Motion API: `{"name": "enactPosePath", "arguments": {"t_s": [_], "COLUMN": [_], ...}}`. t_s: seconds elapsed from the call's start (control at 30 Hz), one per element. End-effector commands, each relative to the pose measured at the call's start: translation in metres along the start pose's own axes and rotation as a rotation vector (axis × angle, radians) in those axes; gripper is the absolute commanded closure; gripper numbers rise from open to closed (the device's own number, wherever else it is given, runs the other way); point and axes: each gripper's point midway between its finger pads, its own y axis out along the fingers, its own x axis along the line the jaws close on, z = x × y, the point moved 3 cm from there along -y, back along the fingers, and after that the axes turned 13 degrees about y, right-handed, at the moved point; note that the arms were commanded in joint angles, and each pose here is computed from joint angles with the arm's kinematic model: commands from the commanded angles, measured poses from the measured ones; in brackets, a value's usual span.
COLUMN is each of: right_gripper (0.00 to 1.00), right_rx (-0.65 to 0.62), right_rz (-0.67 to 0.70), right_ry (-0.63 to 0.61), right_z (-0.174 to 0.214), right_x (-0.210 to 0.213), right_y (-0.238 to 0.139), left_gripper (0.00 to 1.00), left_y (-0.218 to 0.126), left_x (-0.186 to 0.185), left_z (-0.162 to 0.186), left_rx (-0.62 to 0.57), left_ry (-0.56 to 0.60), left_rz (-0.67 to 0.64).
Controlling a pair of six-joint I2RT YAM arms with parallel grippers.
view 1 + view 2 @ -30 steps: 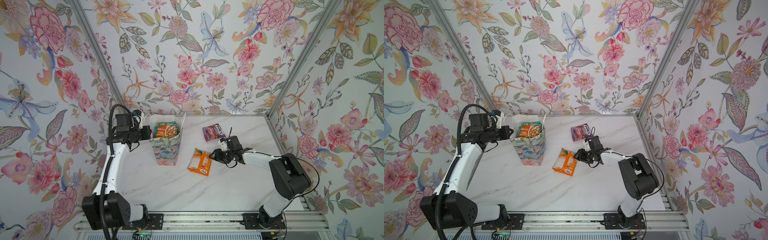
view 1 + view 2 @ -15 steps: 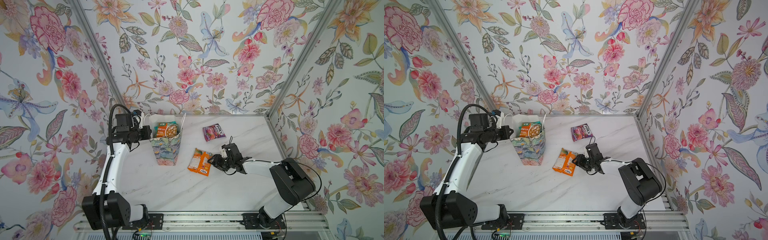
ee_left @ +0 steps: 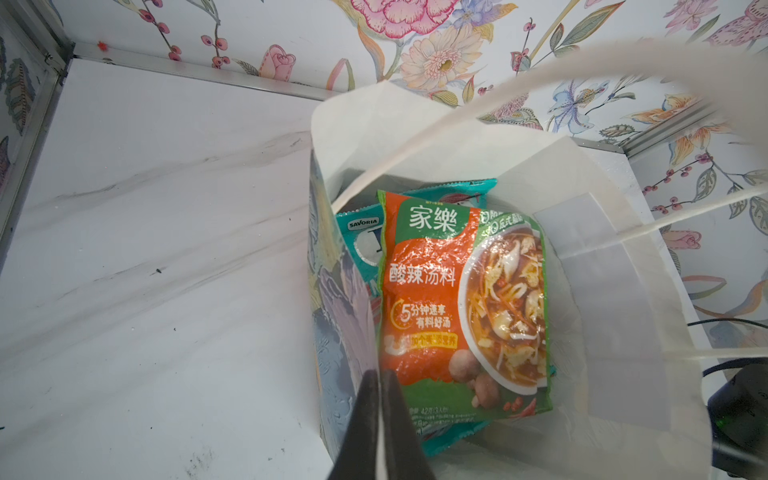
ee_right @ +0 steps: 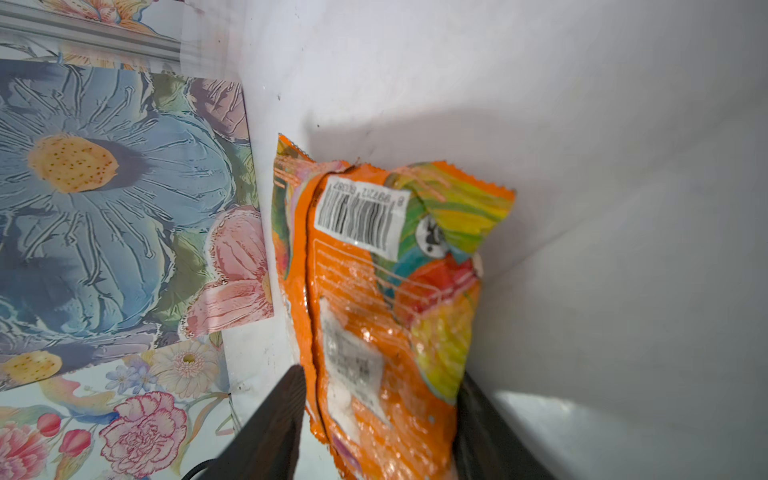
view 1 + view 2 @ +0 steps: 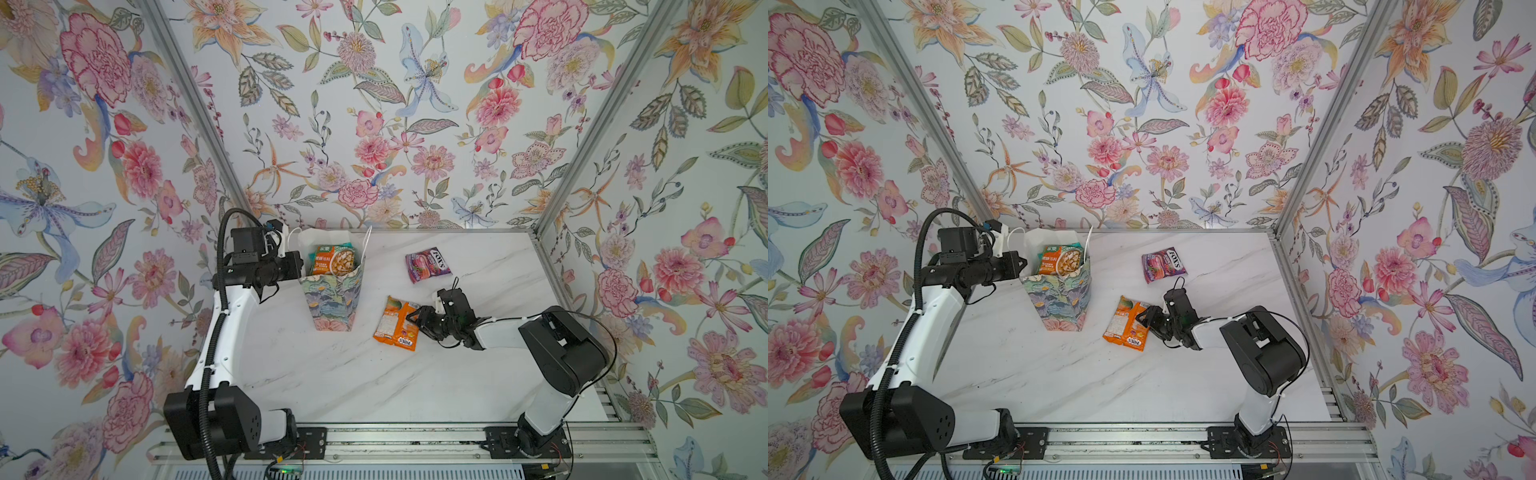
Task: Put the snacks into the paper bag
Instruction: 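Drag the orange Fruits bag toward the robot and close the right gripper on it, then lift the orange Fruits bag with the right gripper over the paper bag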
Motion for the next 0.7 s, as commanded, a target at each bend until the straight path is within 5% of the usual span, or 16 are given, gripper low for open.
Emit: {"name": "enactPosePath", "arguments": {"t_s": [0.0, 0.13, 0.23, 0.67], "right_gripper": [0.51, 0.83, 0.97, 1.00], "right_rx": [0.009, 0.007, -0.001, -0.096], "right_rz": [0.049, -0.011, -0.048, -0.090], "right_ry": [0.066, 0.060, 0.032, -0.233], "right_z": [0.004, 0.003, 0.000, -0.011], "right_x": [-0.021, -0.010, 0.002, 0.094], "right_y": [0.011, 0.012, 0.008, -0.054], "left_gripper": [0.97, 0.97, 0.97, 0.97], "left_y": [-0.006, -0.006, -0.005, -0.005], "left_x": [-0.006, -0.006, -0.006, -0.006], "left_z": [0.002, 0.004, 0.004, 0.005], "left_rx": [0.011, 0.016, 0.016, 0.013], "left_ry": [0.017, 0.018, 0.018, 0.019], "left_rz": [0.013, 0.011, 0.012, 0.014]}}
